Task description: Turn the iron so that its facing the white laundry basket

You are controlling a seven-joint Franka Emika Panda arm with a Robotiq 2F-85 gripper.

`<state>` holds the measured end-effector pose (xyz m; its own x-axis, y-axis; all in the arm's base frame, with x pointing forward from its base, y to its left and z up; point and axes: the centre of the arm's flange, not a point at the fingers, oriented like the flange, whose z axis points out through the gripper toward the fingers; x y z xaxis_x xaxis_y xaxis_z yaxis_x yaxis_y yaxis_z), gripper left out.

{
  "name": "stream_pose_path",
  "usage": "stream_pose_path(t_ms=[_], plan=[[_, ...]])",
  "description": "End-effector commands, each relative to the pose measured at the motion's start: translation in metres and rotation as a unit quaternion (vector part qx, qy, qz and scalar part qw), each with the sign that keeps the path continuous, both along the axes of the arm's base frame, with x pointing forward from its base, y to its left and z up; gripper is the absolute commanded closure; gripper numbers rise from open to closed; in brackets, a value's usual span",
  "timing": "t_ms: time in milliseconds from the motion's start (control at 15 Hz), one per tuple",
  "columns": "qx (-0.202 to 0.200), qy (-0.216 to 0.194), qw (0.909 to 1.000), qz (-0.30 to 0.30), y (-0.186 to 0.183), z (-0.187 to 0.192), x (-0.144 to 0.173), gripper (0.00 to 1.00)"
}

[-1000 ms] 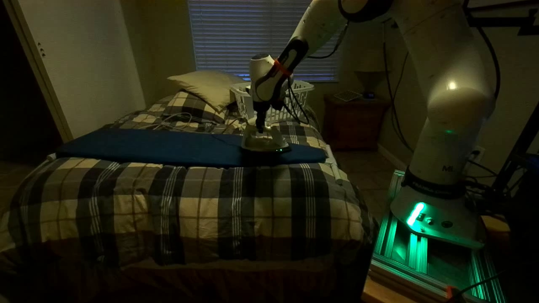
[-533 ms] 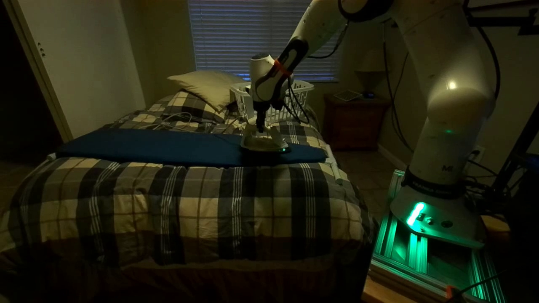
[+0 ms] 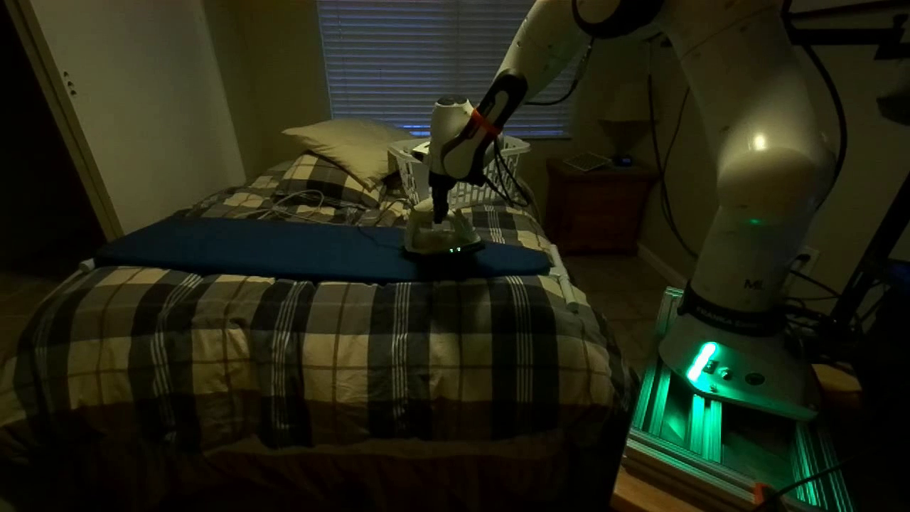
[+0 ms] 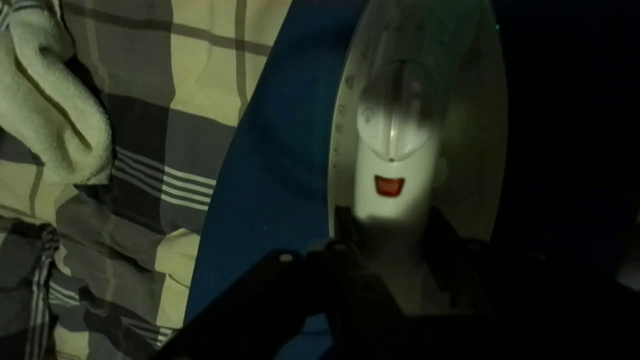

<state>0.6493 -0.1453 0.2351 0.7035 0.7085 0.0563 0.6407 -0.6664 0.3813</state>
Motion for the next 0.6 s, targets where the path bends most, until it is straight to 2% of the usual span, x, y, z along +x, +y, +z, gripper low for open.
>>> stream_pose_path(t_ms=[0,267,533], plan=[[0.004,-0.012,0.9951,0.098,-0.011,0.0,-0.016,0.88],[0.002,-0.007,0.9798,0.2,-0.017,0.006,-0.025,0.88],[-0.003,0.009,0.9532,0.302,-0.021,0.002,-0.035,0.88]])
